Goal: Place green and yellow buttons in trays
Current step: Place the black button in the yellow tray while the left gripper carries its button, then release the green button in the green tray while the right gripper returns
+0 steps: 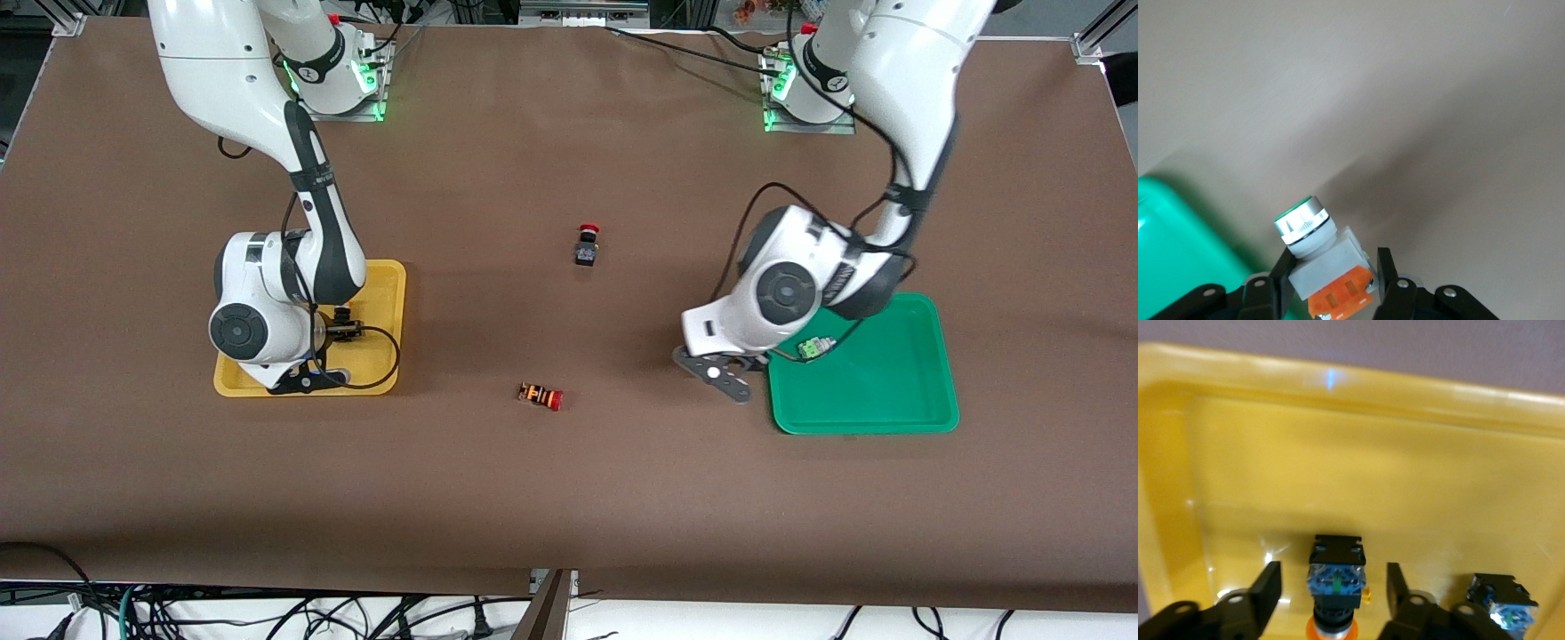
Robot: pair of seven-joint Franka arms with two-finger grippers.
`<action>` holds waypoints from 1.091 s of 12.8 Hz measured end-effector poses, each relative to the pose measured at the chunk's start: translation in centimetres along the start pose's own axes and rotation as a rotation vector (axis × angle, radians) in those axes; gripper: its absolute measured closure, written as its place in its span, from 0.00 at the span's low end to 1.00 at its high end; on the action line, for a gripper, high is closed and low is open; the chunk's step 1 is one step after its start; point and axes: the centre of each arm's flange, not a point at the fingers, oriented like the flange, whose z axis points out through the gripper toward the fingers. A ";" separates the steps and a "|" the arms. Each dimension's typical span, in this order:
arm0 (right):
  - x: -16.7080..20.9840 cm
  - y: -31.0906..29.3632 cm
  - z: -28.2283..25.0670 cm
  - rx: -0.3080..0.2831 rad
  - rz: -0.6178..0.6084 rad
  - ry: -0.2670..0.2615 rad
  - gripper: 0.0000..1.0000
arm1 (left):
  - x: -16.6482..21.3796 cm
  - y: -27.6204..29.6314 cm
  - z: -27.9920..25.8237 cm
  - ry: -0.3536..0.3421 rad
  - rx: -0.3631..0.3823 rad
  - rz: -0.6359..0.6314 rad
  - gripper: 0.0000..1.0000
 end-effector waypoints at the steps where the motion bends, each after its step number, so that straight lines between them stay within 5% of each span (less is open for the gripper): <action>1: 0.2 -0.4 -1.6 0.006 -0.008 -0.012 0.11 | -1.3 -2.5 -0.6 -0.033 0.015 0.044 0.48; 2: 0.2 -0.8 -3.4 0.014 -0.016 -0.027 0.01 | -2.5 -5.0 -0.8 -0.063 0.044 0.089 0.48; 7: -0.6 0.1 -10.1 0.041 -0.018 -0.102 0.00 | -6.3 -12.3 1.2 -0.139 0.087 0.248 0.48; 12: -6.0 3.8 -20.3 0.032 -0.047 -0.069 0.00 | -12.1 -22.2 6.5 -0.048 0.094 0.347 0.48; 14: -10.8 5.9 -26.2 0.067 -0.037 -0.022 0.00 | -12.7 -22.9 7.3 -0.038 0.088 0.356 0.32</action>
